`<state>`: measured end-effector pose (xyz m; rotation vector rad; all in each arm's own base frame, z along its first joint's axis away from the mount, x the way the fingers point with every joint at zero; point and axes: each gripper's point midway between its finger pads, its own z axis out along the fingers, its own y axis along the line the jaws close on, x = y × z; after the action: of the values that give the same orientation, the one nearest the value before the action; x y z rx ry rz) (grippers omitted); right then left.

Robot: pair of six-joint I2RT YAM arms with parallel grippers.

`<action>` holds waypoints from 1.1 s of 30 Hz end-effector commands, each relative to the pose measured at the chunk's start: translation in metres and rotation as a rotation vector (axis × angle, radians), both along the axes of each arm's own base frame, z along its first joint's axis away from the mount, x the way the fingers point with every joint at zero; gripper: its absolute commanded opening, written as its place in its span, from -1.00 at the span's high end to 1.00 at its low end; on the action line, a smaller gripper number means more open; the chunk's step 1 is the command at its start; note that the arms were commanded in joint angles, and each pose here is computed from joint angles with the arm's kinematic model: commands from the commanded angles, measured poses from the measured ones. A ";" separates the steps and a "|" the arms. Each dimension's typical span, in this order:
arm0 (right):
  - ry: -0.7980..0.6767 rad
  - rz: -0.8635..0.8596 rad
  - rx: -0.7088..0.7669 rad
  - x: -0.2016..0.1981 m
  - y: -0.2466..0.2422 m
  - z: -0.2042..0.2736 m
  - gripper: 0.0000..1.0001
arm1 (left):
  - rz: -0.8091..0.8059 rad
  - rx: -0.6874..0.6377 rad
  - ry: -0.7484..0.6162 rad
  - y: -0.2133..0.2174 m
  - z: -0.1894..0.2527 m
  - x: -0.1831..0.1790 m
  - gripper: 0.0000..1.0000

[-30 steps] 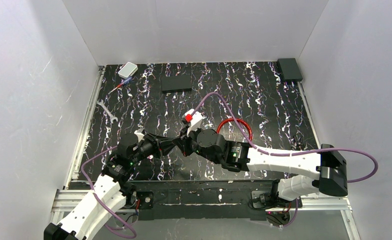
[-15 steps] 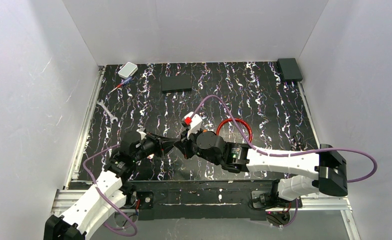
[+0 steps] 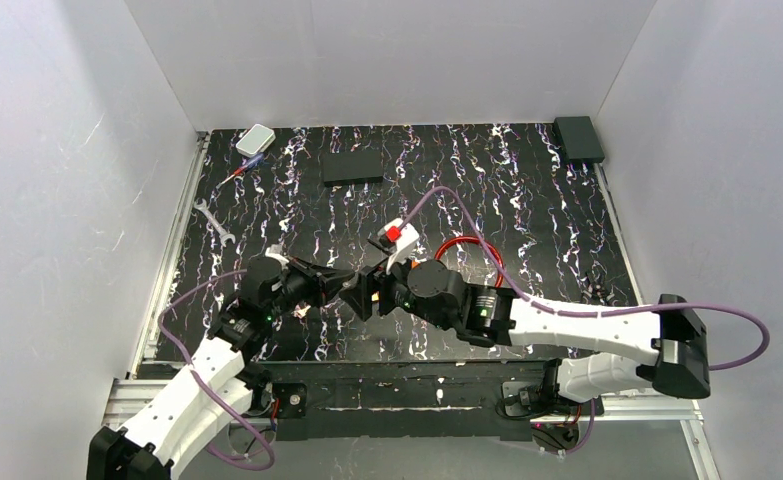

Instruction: Unlock with the key

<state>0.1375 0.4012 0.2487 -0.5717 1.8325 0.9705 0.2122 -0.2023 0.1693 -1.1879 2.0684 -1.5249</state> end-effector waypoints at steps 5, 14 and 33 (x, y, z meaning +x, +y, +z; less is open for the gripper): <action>0.056 0.034 0.147 -0.008 -0.004 0.027 -0.49 | 0.047 0.188 -0.379 0.019 0.058 0.017 1.00; 0.059 0.181 0.292 -0.015 0.000 0.056 -0.45 | -0.058 0.397 -0.824 0.024 0.125 0.000 1.00; -0.106 0.459 0.536 -0.042 0.015 0.146 -0.58 | -0.161 0.460 -1.237 0.023 0.212 -0.044 1.00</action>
<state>0.0976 0.4156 0.3435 -0.7079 1.4675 1.5842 0.1780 -0.1781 0.3591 0.0932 1.5172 -1.1856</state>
